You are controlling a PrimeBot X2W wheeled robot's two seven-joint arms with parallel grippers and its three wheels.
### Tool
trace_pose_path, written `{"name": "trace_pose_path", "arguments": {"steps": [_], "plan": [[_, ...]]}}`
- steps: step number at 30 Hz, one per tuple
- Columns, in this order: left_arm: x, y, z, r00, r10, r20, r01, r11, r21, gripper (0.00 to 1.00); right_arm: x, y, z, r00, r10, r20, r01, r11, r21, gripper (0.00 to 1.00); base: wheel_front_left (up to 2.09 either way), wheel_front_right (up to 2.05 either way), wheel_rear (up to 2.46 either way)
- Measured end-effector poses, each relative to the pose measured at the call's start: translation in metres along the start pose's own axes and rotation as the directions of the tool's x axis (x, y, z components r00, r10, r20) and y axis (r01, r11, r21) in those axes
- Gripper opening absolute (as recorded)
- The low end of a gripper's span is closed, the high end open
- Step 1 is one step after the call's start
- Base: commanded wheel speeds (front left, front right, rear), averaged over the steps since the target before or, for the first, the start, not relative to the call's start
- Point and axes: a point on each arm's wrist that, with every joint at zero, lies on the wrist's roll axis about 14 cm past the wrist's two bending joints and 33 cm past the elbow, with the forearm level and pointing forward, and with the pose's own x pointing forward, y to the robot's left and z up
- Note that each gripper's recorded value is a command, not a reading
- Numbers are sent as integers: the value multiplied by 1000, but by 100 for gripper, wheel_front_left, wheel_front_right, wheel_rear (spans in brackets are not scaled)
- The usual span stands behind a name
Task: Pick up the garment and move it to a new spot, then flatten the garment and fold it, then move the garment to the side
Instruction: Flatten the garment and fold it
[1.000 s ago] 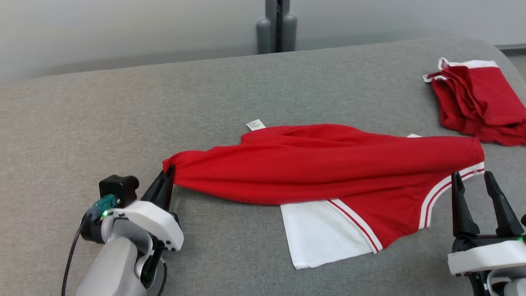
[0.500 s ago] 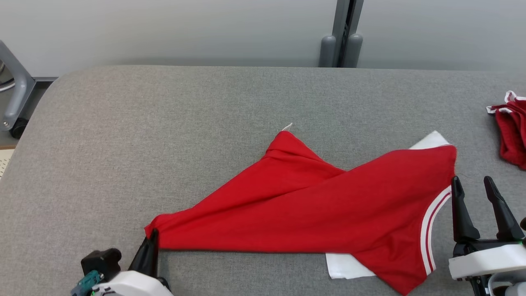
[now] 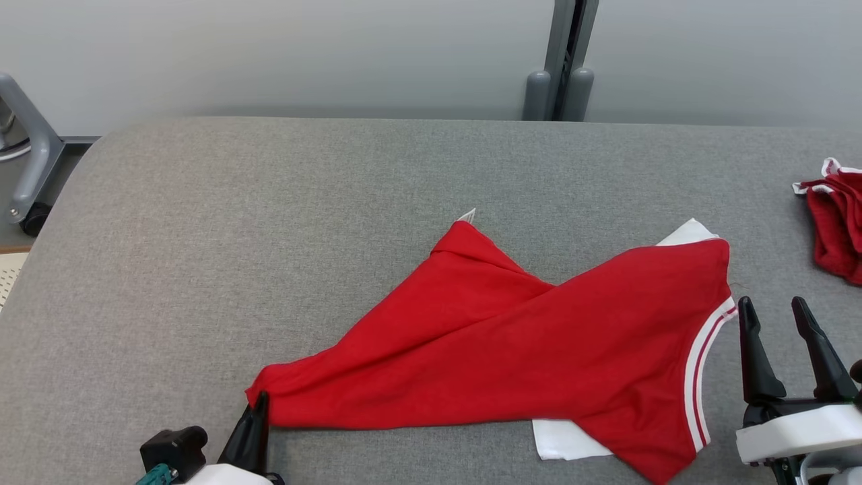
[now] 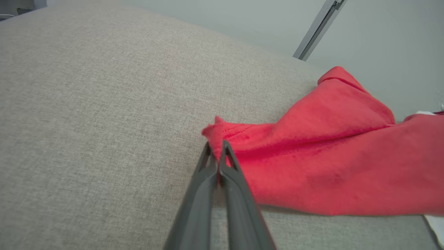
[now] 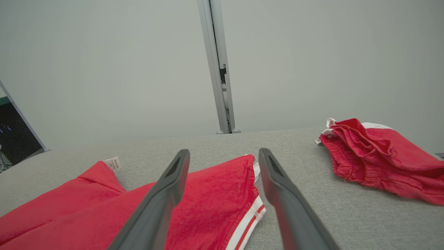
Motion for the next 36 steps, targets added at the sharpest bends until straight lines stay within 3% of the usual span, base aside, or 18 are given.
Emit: {"name": "trace_pose_path", "arguments": {"steps": [10,19,27,36], "plan": [[25,-42,42,985,-144,94,139,989,60,0,-11,-14,7,999,-43,16,43,999,-7,100,0,0,0],[72,-102,76,942,-325,88,303,933,196,0,-22,-35,12,993,-117,29,117,993,-5,100,0,0,0],[116,-146,63,907,-420,-12,409,876,256,0,-41,-70,10,972,-232,18,233,972,-14,100,0,0,0],[139,-177,33,879,-471,-78,475,847,237,0,-53,-89,5,953,-302,-1,302,953,-16,100,0,0,0]]}}
